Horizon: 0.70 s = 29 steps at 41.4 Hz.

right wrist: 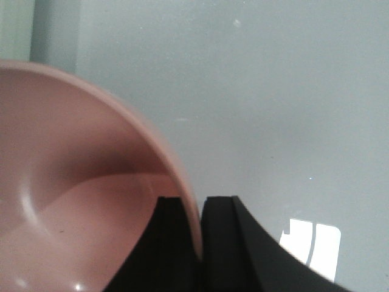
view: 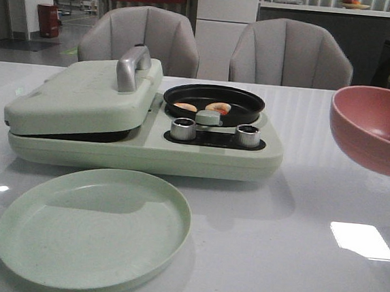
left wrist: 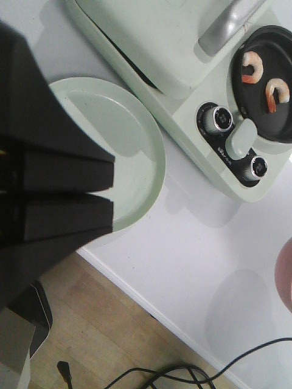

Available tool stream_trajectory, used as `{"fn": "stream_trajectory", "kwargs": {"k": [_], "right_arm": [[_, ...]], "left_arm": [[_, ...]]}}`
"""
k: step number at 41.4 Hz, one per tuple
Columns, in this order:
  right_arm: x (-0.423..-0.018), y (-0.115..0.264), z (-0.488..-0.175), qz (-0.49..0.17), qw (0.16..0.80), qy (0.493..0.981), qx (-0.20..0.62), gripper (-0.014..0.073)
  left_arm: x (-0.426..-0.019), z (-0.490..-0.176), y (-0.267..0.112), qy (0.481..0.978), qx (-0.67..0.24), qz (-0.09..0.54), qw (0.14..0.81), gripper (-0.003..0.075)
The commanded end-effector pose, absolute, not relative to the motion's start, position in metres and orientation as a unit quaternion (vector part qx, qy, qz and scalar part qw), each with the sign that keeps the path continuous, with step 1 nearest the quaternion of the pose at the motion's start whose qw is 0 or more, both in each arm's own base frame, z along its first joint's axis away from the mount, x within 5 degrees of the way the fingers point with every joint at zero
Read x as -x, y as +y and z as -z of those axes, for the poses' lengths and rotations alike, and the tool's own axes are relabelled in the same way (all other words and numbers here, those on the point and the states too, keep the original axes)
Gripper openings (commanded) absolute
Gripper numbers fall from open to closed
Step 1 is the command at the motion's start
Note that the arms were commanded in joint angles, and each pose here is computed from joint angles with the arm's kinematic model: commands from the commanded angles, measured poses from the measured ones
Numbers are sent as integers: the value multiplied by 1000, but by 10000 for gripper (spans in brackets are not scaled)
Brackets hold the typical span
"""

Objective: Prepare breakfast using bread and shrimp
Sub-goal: 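Lower the pink bowl onto the table and open the right gripper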

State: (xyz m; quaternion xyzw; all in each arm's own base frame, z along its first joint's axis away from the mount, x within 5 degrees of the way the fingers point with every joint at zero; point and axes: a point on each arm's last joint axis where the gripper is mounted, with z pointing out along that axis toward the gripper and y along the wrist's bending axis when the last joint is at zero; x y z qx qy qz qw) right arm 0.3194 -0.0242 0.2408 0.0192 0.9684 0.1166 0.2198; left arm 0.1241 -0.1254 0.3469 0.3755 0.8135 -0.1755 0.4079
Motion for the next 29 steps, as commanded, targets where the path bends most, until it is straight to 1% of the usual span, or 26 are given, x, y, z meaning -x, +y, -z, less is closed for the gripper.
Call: {"fn": "stream_trajectory", "kwargs": {"k": [1, 8, 17, 20, 23, 26, 29], "right_arm": [[-329, -27, -246, -118, 253, 960, -29, 79], [-339, -30, -227, -110, 245, 963, -37, 79], [-346, -33, -215, -101, 245, 964, -41, 80], [-348, -34, -211, -98, 243, 964, -42, 95], [-349, -35, -208, -94, 242, 965, -39, 143], [-349, -36, -207, -86, 241, 966, -34, 232], [-349, -37, -207, -80, 243, 966, -29, 340]], "left_arm": [[-127, -362, -127, 795, -358, 193, 450, 104], [-127, -362, -127, 795, -358, 193, 450, 104], [-127, -362, -127, 795, -358, 193, 450, 104], [-127, -362, -127, 795, -358, 193, 450, 104], [-127, -362, -127, 795, -358, 193, 450, 104], [-127, -362, -127, 795, -358, 193, 450, 104], [-127, -362, -127, 795, -358, 193, 450, 104]]}}
